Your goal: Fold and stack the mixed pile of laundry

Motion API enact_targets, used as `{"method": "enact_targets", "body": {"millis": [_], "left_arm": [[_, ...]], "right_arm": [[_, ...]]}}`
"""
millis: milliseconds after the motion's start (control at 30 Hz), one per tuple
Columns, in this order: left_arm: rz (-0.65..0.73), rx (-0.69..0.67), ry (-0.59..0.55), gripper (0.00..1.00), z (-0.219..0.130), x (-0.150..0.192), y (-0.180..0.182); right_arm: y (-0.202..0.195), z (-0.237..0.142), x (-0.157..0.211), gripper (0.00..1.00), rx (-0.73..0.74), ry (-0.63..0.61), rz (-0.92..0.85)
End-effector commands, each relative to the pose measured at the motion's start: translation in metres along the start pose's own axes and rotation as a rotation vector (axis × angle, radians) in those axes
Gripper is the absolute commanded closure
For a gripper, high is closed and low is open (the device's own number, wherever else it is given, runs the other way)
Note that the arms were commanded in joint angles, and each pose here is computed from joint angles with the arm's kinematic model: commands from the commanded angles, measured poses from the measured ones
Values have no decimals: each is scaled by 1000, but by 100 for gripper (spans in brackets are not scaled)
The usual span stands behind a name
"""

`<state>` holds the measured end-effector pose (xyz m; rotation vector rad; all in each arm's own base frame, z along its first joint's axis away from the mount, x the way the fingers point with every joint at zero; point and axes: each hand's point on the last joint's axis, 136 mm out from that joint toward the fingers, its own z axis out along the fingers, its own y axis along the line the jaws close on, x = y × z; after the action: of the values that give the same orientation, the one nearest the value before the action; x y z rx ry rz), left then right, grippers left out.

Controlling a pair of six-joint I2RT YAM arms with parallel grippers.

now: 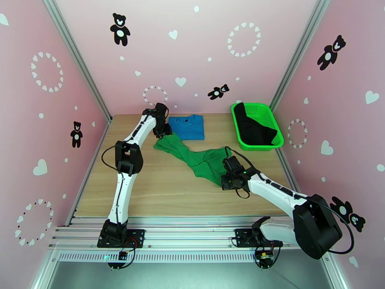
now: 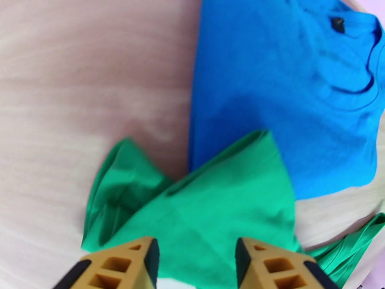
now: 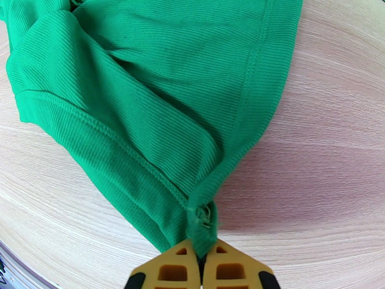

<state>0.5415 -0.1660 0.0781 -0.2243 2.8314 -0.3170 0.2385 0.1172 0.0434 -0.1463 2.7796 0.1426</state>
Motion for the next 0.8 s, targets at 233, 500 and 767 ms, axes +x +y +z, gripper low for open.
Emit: {"method": "enact_targets", "body": {"millis": [233, 500, 767], "left_arm": [[-18, 4, 24, 55, 25, 1, 2], [-14, -17, 23, 42, 26, 2, 6], [-18, -4, 18, 49, 30, 0, 5]], "right_arm": [[-5, -2, 6, 100, 14, 21, 12], [-4, -1, 6, 100, 12, 22, 13], [-4, -1, 6, 100, 10, 25, 13]]}}
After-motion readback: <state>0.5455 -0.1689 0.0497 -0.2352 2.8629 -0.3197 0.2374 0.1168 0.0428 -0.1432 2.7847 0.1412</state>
